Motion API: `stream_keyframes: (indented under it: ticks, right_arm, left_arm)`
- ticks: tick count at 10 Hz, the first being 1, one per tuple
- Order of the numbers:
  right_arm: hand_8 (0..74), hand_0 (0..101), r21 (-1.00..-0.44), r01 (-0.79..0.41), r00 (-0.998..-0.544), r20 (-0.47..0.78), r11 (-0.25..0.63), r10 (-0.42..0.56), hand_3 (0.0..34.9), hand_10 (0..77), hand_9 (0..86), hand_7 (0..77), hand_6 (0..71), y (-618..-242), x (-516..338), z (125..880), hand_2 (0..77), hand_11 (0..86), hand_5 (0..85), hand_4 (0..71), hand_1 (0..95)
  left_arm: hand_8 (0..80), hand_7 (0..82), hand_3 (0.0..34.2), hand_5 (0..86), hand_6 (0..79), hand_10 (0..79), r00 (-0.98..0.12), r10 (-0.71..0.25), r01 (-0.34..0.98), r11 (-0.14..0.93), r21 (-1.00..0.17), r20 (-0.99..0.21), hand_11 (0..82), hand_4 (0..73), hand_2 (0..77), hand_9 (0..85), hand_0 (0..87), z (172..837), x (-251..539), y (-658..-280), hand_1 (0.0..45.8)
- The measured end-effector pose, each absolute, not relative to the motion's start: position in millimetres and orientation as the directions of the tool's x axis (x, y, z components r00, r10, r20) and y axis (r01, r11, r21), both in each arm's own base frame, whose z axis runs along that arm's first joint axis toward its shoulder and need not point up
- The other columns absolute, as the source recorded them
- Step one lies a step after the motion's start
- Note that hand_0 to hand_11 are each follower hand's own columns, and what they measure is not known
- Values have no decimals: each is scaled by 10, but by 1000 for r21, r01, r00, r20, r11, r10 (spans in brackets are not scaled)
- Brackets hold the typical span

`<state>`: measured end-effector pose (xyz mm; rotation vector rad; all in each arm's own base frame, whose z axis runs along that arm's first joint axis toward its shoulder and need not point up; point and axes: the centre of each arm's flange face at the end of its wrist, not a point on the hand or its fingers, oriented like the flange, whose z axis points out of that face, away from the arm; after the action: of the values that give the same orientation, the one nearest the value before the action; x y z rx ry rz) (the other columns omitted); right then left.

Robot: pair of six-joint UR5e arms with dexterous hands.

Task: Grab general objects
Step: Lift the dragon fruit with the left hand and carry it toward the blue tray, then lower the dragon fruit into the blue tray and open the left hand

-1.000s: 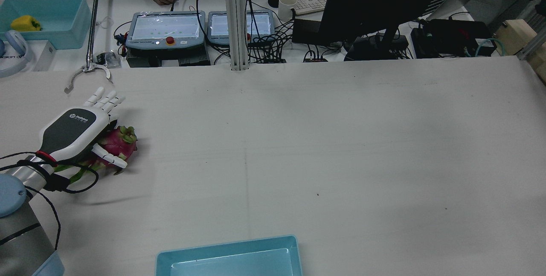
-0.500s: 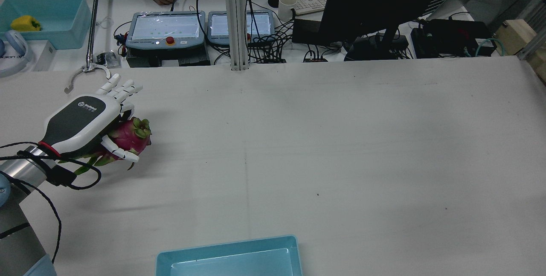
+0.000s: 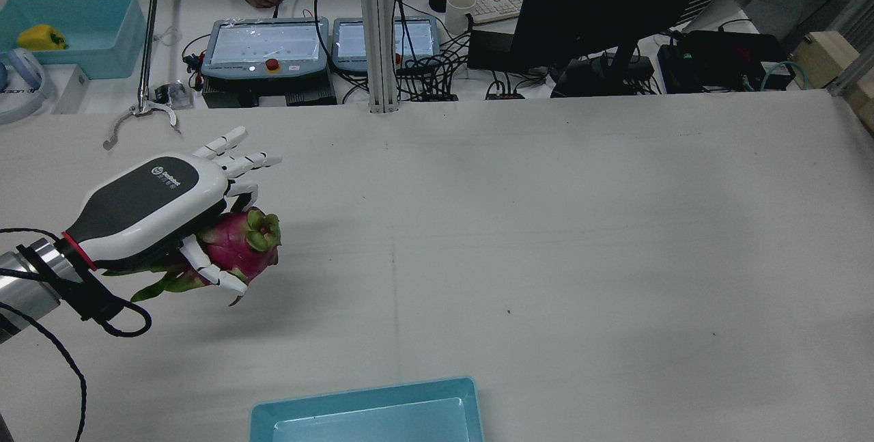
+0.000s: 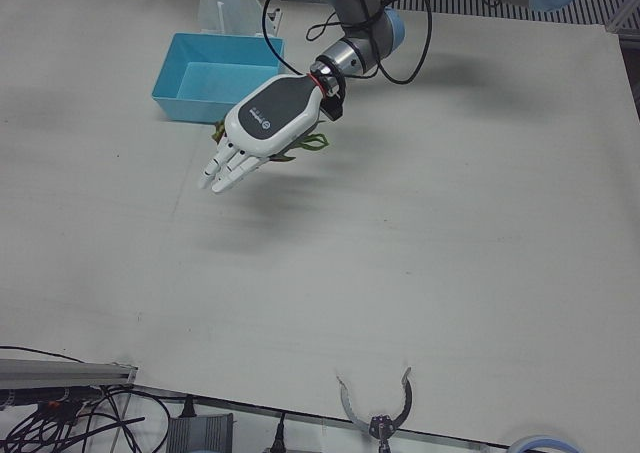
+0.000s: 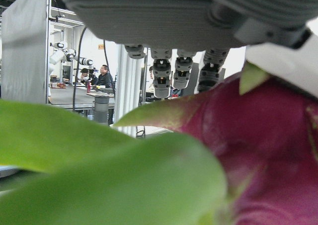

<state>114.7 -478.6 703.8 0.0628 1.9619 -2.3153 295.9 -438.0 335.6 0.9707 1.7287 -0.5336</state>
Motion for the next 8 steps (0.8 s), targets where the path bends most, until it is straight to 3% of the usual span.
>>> stream_keyframes:
  ticks: [1, 2, 8]
  right_arm:
    - [0, 1, -981, 107, -994, -100, -161, -54, 0, 0, 5, 0, 0, -4785, 1147, 7038, 16, 5, 0, 0, 82]
    - [0, 1, -981, 107, -994, -100, -161, -54, 0, 0, 5, 0, 0, -4786, 1147, 7038, 16, 5, 0, 0, 82]
    - [0, 0, -981, 108, -994, -100, -161, -53, 0, 0, 5, 0, 0, -4786, 1145, 7038, 16, 5, 5, 0, 82]
  left_arm:
    - [224, 142, 0, 627, 120, 11, -173, 355, 789, 608, 86, -919, 33, 273, 202, 125, 433, 3194, 2954, -4239, 0]
    - [218, 142, 0, 627, 120, 16, -212, 357, 759, 646, 76, -910, 93, 273, 207, 136, 432, 3036, 2976, -4081, 0]
    - [196, 153, 0, 633, 120, 60, -405, 255, 527, 850, 4, -878, 93, 273, 207, 87, 462, 2631, 3604, -3190, 0]
